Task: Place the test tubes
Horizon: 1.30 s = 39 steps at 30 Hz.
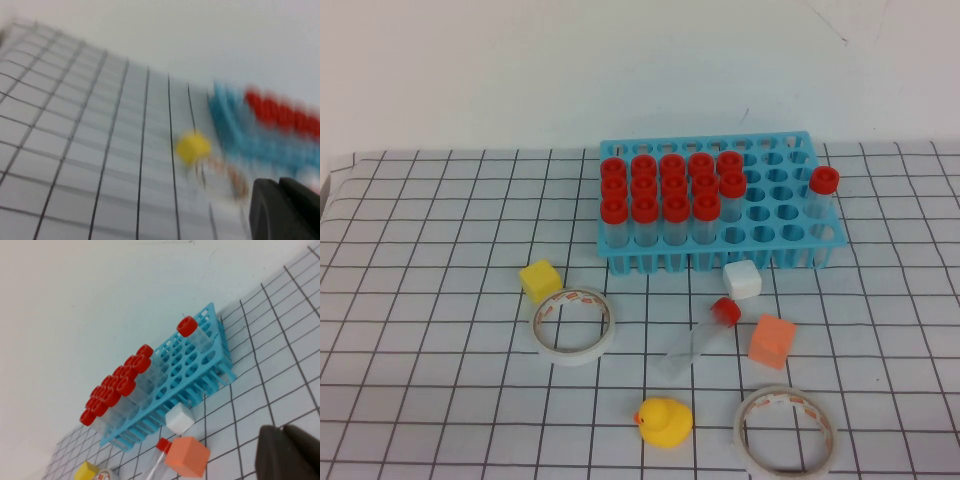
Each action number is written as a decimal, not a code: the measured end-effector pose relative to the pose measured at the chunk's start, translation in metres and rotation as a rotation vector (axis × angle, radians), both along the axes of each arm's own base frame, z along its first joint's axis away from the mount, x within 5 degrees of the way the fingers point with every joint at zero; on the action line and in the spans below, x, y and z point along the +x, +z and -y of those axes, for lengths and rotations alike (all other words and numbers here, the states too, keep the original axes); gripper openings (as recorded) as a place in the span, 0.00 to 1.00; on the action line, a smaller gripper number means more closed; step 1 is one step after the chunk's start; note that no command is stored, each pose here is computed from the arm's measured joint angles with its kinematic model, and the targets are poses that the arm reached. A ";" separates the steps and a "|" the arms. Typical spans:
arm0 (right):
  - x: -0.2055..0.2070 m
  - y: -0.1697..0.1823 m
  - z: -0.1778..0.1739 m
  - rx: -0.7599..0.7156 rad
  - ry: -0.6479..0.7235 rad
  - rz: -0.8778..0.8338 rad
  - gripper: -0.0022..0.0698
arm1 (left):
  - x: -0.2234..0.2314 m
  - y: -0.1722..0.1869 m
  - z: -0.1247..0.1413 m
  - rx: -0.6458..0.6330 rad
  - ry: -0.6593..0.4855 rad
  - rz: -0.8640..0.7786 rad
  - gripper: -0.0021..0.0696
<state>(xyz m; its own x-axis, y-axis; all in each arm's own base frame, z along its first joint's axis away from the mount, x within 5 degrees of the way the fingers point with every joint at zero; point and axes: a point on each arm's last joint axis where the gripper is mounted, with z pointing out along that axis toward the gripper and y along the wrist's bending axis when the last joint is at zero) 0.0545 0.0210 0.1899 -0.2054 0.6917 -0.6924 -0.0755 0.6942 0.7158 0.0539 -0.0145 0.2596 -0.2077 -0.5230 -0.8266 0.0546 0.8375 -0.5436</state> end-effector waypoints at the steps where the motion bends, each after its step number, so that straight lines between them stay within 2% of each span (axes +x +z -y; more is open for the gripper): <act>1: 0.000 0.000 0.000 -0.014 -0.001 0.004 0.03 | 0.001 0.008 0.003 0.072 -0.055 -0.044 0.03; 5: 0.000 0.000 0.001 -0.036 -0.005 0.012 0.03 | 0.021 0.034 0.020 0.363 -0.358 -0.212 0.03; 9: 0.000 0.000 0.001 -0.040 -0.005 0.013 0.03 | 0.058 0.052 0.035 0.561 -0.623 -0.329 0.03; 16: 0.000 0.000 0.000 -0.044 0.007 0.008 0.03 | 0.135 0.060 0.056 0.716 -0.914 -0.485 0.03; 20: -0.001 -0.002 -0.003 -0.057 0.044 -0.009 0.03 | 0.176 0.053 0.087 0.827 -1.045 -0.543 0.03; 26: -0.002 -0.004 -0.006 -0.090 0.079 -0.019 0.03 | 0.210 0.044 0.154 1.047 -1.119 -0.597 0.03; 32: -0.002 -0.004 -0.006 -0.109 0.083 -0.015 0.03 | 0.236 0.039 0.205 1.155 -1.107 -0.610 0.05; 35: -0.002 -0.004 -0.006 -0.116 0.084 -0.013 0.03 | 0.245 0.032 0.219 1.202 -1.101 -0.662 0.17; 39: -0.002 -0.004 -0.006 -0.137 0.086 -0.008 0.03 | 0.254 0.012 0.235 1.167 -1.127 -0.706 0.52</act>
<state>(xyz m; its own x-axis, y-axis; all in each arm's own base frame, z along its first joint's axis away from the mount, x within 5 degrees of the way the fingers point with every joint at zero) 0.0526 0.0272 0.1862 -0.2661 0.5706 -0.7769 -0.1335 0.7764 0.6160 0.3084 -0.2492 0.2714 -0.4663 0.8537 -0.2318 0.8654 0.4946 0.0807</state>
